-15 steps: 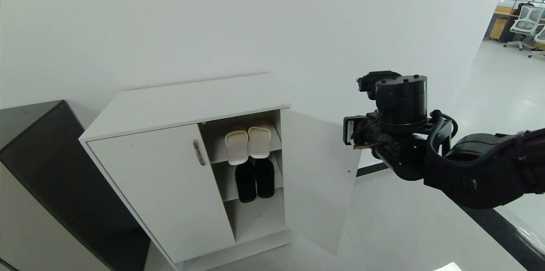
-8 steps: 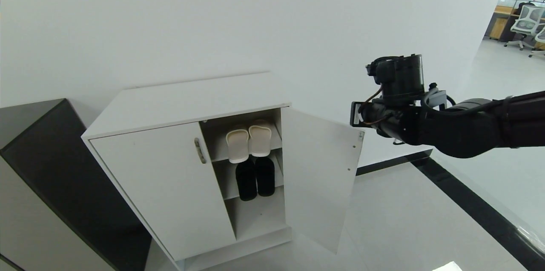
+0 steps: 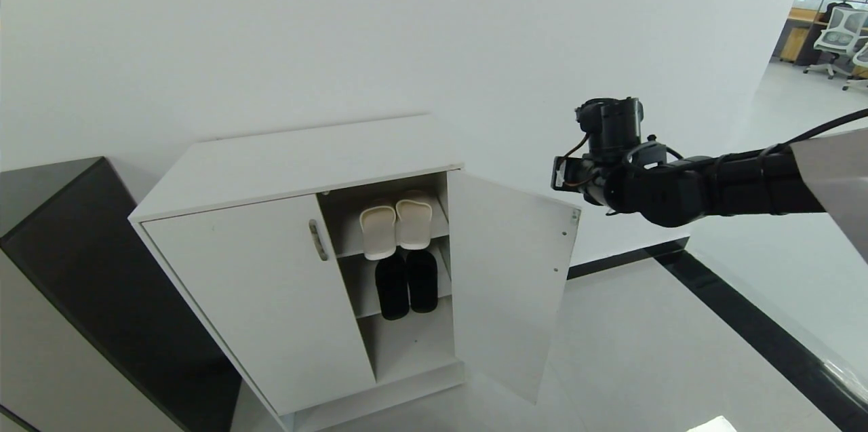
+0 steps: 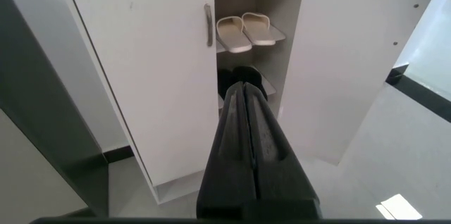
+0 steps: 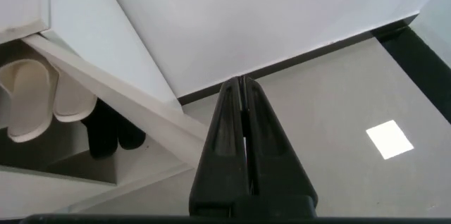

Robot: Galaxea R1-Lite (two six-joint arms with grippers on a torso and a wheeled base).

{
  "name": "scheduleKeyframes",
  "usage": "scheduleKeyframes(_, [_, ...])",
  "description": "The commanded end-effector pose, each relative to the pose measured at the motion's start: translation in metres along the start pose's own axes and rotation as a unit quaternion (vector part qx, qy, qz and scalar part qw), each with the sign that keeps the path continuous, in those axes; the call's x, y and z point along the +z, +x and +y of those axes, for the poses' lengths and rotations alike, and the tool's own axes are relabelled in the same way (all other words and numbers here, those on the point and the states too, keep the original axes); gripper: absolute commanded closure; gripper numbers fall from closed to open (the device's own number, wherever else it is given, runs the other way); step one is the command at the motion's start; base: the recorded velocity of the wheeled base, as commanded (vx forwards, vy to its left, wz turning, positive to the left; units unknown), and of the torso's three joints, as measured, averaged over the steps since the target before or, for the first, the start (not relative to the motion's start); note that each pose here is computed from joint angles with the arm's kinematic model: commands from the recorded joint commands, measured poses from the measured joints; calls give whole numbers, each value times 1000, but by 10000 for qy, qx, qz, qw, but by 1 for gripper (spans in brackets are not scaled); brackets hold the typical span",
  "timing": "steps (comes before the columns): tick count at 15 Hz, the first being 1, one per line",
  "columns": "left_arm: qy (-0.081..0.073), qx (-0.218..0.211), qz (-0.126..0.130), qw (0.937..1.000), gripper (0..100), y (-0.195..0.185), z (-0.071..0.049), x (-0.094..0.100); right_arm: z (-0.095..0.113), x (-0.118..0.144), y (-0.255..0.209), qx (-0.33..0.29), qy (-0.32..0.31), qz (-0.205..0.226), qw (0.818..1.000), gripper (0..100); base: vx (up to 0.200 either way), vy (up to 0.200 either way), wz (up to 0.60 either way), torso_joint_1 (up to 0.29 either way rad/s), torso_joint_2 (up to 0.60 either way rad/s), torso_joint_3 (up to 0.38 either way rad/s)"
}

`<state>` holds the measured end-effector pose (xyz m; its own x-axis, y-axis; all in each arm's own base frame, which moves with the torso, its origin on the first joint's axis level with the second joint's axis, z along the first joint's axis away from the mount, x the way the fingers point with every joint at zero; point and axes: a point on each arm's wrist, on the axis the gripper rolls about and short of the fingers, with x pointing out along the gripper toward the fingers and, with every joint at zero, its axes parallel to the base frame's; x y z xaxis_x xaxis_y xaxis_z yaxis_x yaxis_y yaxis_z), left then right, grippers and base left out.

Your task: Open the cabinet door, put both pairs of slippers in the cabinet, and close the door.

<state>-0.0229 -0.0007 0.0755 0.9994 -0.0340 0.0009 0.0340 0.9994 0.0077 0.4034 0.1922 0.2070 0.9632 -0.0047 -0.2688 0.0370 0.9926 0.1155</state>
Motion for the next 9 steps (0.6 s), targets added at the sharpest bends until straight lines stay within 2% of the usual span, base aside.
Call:
scheduleKeyframes(1, [0, 1, 4, 10000, 100, 0, 0, 0, 2, -14, 14, -13, -65, 141, 9999, 100, 0, 0, 0, 0, 0, 0])
scheduleKeyframes(9, [0, 1, 4, 10000, 100, 0, 0, 0, 1, -32, 18, -54, -172, 387, 9991, 100, 0, 0, 0, 0, 0, 0])
